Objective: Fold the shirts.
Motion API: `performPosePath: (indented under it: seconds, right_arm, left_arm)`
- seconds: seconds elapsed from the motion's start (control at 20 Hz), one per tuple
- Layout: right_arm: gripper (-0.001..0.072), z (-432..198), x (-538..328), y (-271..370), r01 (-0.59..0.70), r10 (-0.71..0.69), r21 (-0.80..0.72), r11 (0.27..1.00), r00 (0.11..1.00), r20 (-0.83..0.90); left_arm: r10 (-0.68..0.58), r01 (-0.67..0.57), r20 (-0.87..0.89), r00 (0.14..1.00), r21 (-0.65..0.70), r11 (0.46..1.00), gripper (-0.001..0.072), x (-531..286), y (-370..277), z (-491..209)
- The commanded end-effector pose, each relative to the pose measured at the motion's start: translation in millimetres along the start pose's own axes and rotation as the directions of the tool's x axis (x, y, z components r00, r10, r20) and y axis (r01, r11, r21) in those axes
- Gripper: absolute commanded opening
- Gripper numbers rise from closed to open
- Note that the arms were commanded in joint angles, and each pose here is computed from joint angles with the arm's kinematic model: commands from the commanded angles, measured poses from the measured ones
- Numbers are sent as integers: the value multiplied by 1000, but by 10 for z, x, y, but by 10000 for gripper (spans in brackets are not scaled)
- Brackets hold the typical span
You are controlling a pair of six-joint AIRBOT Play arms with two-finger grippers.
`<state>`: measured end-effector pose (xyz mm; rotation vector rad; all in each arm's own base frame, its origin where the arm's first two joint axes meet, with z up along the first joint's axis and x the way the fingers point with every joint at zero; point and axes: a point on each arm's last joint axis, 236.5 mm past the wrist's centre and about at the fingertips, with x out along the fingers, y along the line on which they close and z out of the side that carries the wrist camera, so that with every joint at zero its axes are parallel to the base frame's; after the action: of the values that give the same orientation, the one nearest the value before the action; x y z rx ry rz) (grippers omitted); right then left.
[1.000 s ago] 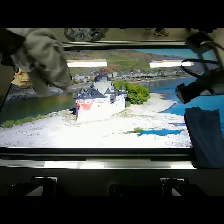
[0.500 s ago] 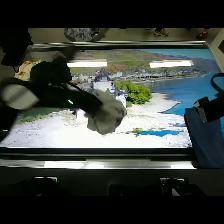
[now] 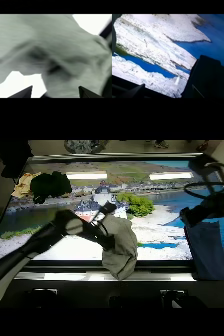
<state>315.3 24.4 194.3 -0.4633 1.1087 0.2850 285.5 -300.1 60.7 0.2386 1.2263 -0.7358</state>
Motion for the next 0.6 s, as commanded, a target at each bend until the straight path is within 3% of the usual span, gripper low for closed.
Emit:
performPosePath:
  seconds: [0.0,0.15,0.35,0.55]
  right_arm:
    - [676,29,416,539,-266,260,-46,963,960,-99]
    - [676,0,789,1080,-470,468,-1,883,878,-99]
    - [686,-473,1277,1612,-613,621,102,783,763,-180]
    - [686,-925,1431,1974,-698,713,163,697,653,-256]
  left_arm:
    - [160,-150,42,986,-173,973,716,-448,1025,50]
    - [82,-84,-18,996,-304,949,715,-232,1372,-266]
    - [-154,135,-19,988,-386,913,705,485,1007,-569]
    - [-184,158,-28,983,-392,906,705,911,958,-594]
